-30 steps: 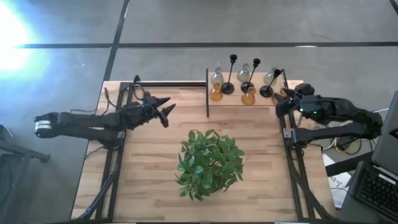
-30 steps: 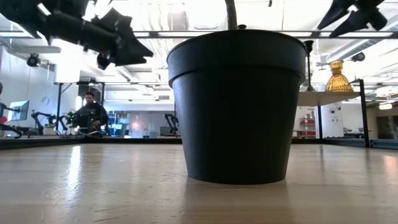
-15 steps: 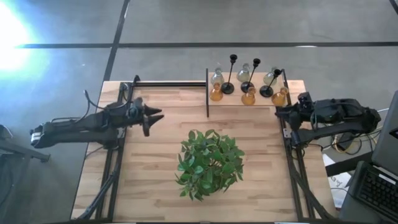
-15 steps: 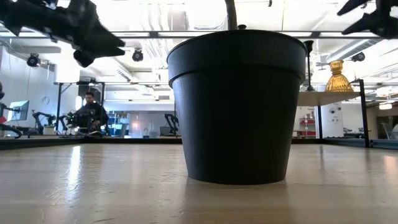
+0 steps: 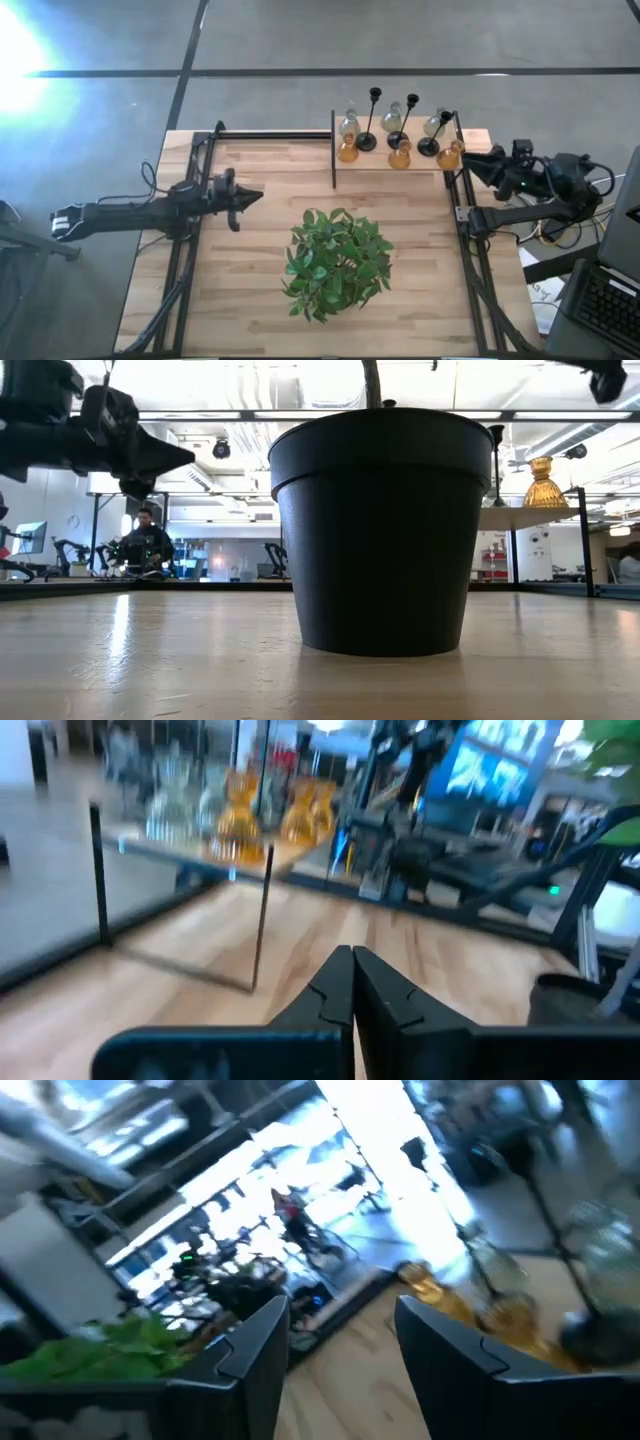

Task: Pick & Place candle stick holders
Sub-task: Return to Home Position

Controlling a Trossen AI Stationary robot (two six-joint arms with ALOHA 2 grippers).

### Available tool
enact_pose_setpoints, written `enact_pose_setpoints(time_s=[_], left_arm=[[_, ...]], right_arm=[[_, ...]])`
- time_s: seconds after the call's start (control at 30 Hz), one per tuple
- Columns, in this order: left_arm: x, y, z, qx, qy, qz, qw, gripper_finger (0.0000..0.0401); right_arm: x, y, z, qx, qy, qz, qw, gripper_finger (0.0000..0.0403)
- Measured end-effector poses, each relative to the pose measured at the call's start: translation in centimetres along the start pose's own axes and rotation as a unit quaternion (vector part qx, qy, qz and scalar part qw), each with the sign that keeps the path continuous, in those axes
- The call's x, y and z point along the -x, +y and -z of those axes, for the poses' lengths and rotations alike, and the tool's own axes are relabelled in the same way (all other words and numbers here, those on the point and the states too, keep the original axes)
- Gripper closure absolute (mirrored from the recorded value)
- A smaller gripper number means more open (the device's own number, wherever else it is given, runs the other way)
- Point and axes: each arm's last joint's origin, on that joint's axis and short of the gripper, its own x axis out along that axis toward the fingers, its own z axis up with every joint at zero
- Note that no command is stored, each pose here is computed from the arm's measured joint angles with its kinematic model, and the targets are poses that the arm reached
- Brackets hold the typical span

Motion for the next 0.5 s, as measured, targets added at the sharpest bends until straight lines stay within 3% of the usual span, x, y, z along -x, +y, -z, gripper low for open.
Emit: enact_pose_setpoints(time_s=[0.07, 0.23, 0.5], left_arm=[[0.1, 0.1, 0.5, -0.020, -0.014, 0.003, 1.000, 0.0398], [0.3, 0.4, 2.2, -0.056, 0.052, -0.007, 0.997, 0.0399], [0.4, 0.6, 3.2, -0.026, 0.104, -0.019, 0.994, 0.0386]], right_arm=[[0.1, 0.3, -0.3, 0.015, -0.010, -0.031, 0.999, 0.0230], [0.2, 1.1, -0.9, 0.031, -0.020, -0.092, 0.995, 0.0261], [-0.1, 1.2, -0.8, 0.063, -0.018, -0.090, 0.994, 0.0328]])
